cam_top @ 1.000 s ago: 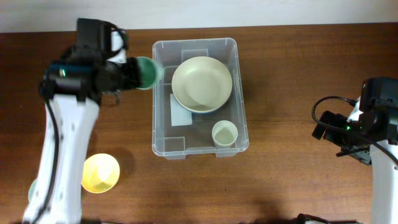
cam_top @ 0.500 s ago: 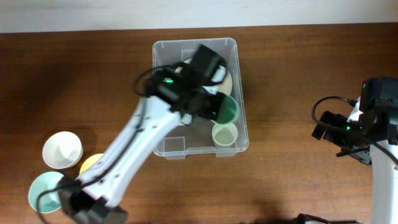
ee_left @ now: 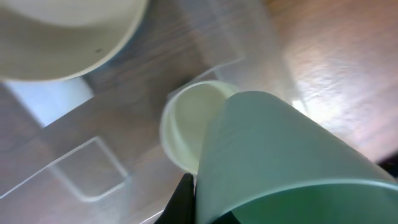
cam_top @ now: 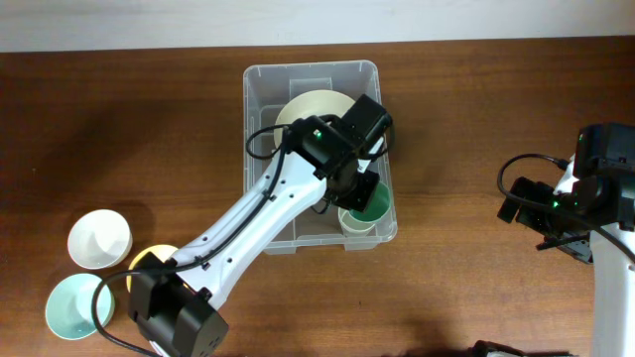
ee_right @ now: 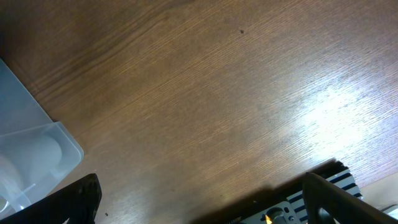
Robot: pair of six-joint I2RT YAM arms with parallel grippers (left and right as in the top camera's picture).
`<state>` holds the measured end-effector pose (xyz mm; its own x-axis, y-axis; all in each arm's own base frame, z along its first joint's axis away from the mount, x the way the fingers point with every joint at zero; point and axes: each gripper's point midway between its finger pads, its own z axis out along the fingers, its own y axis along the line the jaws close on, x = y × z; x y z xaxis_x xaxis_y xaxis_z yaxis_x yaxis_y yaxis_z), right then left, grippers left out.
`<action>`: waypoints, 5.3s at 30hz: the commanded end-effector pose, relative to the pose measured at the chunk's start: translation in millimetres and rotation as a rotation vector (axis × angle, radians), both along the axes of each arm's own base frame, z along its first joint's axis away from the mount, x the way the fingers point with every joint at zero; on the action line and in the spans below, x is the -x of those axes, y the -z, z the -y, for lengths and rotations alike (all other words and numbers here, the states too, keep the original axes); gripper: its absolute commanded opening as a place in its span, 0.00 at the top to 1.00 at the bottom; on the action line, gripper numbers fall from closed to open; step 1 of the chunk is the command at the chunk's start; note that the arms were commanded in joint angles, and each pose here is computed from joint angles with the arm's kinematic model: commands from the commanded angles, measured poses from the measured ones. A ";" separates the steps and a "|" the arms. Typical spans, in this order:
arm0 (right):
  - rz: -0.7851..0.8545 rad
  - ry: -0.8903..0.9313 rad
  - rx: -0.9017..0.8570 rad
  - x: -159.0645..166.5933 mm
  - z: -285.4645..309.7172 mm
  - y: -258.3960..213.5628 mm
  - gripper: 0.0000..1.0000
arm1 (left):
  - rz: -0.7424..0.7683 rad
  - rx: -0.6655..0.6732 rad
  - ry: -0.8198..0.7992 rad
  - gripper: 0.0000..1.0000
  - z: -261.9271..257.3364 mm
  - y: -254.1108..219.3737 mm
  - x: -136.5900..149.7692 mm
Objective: Pack container
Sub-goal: 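Carry the green cup into the container's front right, release, then move the left gripper to the yellow bowl and grasp its rim, then carry the yellow bowl into the container's front left, release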
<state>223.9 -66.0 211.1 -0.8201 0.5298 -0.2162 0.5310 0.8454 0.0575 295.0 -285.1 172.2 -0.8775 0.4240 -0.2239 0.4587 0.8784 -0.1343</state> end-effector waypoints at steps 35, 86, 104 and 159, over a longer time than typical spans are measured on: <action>-0.002 -0.001 -0.002 -0.2 -0.4 0.8 0.01 | 0.143 -0.185 -0.407 0.33 -140.5 -44.9 -45.8; 0.003 0.000 -0.001 -1.6 -0.1 0.5 0.01 | -0.285 -0.177 -0.992 0.85 -314.8 148.5 55.4; 0.004 -0.001 -0.001 -1.8 0.0 0.5 0.01 | -0.114 -0.109 -0.920 0.99 -296.9 83.2 11.3; -0.003 -0.001 -0.003 -0.1 -0.5 0.9 0.01 | -0.087 -0.095 -0.374 0.75 -69.3 56.9 -9.0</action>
